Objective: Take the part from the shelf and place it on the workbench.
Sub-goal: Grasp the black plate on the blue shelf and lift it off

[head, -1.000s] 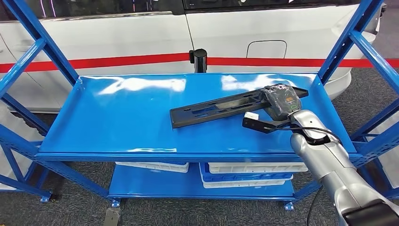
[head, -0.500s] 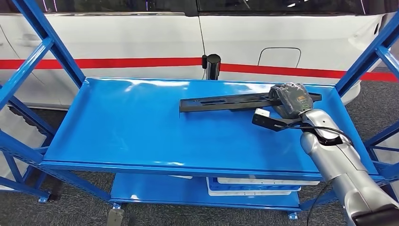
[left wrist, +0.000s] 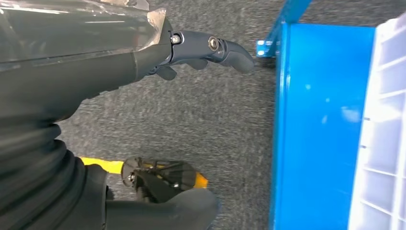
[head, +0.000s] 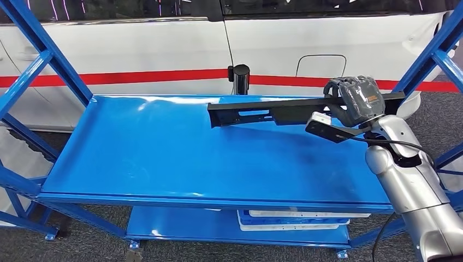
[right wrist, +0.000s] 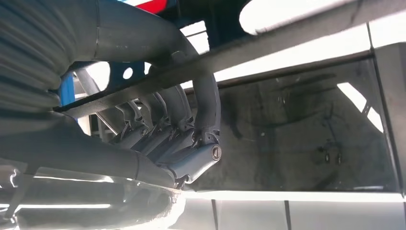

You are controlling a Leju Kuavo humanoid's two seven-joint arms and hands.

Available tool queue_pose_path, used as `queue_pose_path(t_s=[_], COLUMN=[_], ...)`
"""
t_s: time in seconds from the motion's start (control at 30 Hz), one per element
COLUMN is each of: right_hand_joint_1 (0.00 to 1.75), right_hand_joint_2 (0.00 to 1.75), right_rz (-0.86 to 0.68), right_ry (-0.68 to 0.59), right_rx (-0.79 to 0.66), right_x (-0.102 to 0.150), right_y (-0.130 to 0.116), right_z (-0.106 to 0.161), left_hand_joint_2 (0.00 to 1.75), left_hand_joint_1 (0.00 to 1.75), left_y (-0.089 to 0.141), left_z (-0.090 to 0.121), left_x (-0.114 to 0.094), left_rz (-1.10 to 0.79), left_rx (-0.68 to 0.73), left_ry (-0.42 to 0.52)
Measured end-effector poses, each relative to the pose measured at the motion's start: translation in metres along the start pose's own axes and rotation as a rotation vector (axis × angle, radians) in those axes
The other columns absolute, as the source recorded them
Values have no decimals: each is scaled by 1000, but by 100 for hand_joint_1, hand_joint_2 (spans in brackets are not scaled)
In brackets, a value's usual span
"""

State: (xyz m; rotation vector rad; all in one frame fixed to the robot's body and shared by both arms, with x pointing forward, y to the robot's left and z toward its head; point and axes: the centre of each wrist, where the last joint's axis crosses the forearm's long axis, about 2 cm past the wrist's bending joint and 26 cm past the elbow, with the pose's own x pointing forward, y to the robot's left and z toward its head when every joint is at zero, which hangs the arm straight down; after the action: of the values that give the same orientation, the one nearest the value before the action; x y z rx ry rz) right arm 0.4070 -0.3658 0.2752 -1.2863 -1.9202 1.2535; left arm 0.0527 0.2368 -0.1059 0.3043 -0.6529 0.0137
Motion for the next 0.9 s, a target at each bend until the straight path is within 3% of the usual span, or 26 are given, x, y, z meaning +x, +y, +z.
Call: queue_pose_path(t_s=[0.9], right_hand_joint_1=[152], right_hand_joint_2=[175], right_rz=[3], right_ry=[36], right_rx=[15], right_x=[2], right_y=[12], right_z=[16], left_hand_joint_2=[175], left_hand_joint_1=[0], left_y=[-1], left_z=[0], left_x=[0], left_rz=[-35], left_rx=[-62], left_ry=[4])
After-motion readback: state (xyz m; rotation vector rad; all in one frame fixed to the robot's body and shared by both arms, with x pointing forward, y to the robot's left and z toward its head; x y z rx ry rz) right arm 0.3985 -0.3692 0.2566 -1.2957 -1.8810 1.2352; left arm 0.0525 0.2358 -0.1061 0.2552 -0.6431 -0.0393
